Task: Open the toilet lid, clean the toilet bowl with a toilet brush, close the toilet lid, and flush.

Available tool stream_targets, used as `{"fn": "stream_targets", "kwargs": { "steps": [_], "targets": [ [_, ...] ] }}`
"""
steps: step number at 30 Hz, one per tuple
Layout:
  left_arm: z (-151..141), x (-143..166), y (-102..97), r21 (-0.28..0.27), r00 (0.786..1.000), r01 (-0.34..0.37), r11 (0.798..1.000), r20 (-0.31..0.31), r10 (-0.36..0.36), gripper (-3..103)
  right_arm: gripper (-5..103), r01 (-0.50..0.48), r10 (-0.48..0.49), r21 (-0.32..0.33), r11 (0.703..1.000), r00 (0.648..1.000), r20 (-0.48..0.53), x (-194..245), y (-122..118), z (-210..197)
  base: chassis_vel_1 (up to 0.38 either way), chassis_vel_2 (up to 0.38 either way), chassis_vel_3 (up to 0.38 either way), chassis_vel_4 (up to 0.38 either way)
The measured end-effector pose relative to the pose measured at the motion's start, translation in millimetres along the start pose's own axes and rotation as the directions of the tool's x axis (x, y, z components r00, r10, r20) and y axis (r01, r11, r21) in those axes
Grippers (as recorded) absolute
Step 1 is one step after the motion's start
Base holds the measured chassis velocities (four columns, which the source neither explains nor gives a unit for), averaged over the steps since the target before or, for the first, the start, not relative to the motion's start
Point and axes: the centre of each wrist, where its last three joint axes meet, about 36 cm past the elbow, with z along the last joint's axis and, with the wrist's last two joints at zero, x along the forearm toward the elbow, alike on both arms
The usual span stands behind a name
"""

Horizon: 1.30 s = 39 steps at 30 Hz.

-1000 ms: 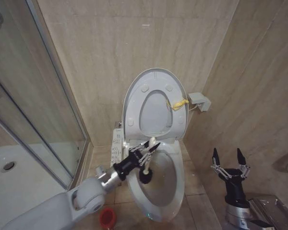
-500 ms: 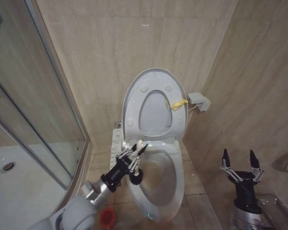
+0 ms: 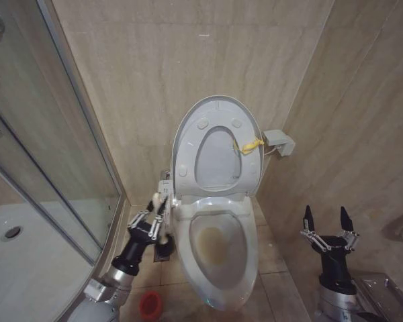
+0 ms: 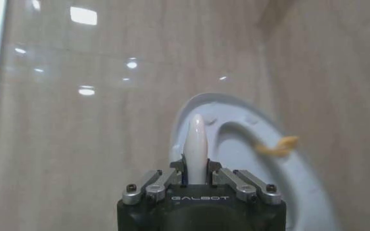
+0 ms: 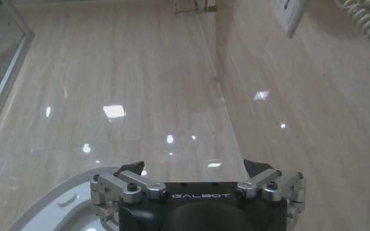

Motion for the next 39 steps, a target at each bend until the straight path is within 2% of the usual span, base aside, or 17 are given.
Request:
{"fn": "stream_targets", "kwargs": {
  "steps": [1, 2, 5, 6, 8, 12, 16, 22, 26, 31, 39],
  "targets": [
    [5, 4, -0.7, -0.018, 0.999, 0.037, 0.999, -0.015, -0.037, 21, 100, 0.003, -0.003, -0.006, 1.000, 1.000, 0.004, -2, 2, 0, 0.000, 0.000, 0.000, 0.000],
    [5, 4, -0.7, -0.018, 0.999, 0.037, 0.999, -0.015, -0.037, 21, 100, 0.003, -0.003, -0.006, 1.000, 1.000, 0.004, -2, 2, 0, 0.000, 0.000, 0.000, 0.000],
    [27, 12, -5.3, -0.054, 0.990, 0.126, 0.991, -0.065, -0.129, 21, 100, 0.012, -0.012, -0.019, 1.000, 1.000, 0.010, -6, 6, 2, 0.000, 0.000, 0.000, 0.000],
    [27, 12, -5.3, -0.054, 0.990, 0.126, 0.991, -0.065, -0.129, 21, 100, 0.012, -0.012, -0.019, 1.000, 1.000, 0.010, -6, 6, 2, 0.000, 0.000, 0.000, 0.000],
    [49, 16, -9.4, -0.073, 0.979, 0.176, 0.982, -0.091, -0.182, 21, 100, 0.016, -0.016, -0.024, 1.000, 1.000, 0.006, -6, 8, 6, 0.000, 0.000, 0.000, 0.000],
    [69, 18, -12.6, -0.089, 0.968, 0.211, 0.973, -0.118, -0.221, 21, 100, 0.014, -0.014, -0.028, 1.000, 1.000, -0.002, -5, 8, 11, 0.000, 0.000, 0.000, 0.000],
    [106, 24, -14.3, -0.122, 0.949, 0.235, 0.964, -0.186, -0.255, 21, 100, 0.020, -0.020, -0.027, 0.999, 1.000, -0.017, -3, 5, 18, 0.000, 0.000, 0.000, 0.000],
    [128, 34, -9.5, -0.134, 0.942, 0.216, 0.967, -0.234, -0.242, 21, 100, 0.026, -0.027, -0.024, 0.999, 0.999, -0.031, -5, 0, 28, 0.000, 0.000, 0.000, 0.000],
    [143, 51, -7.1, -0.116, 0.937, 0.191, 0.975, -0.276, -0.216, 21, 100, 0.020, -0.021, -0.034, 0.999, 0.999, -0.029, -6, 3, 35, 0.000, 0.000, 0.000, 0.000],
    [159, 76, -2.3, -0.112, 0.933, 0.131, 0.985, -0.324, -0.160, 21, 100, 0.018, -0.019, -0.049, 0.999, 1.000, -0.015, -11, 6, 37, 0.000, 0.000, 0.000, 0.000],
    [183, 105, -7.6, -0.083, 0.925, 0.056, 0.995, -0.371, -0.083, 21, 100, -0.013, 0.013, -0.020, 1.000, 1.000, -0.010, -14, -7, 33, 0.000, 0.000, 0.000, 0.000]
  ]
}}
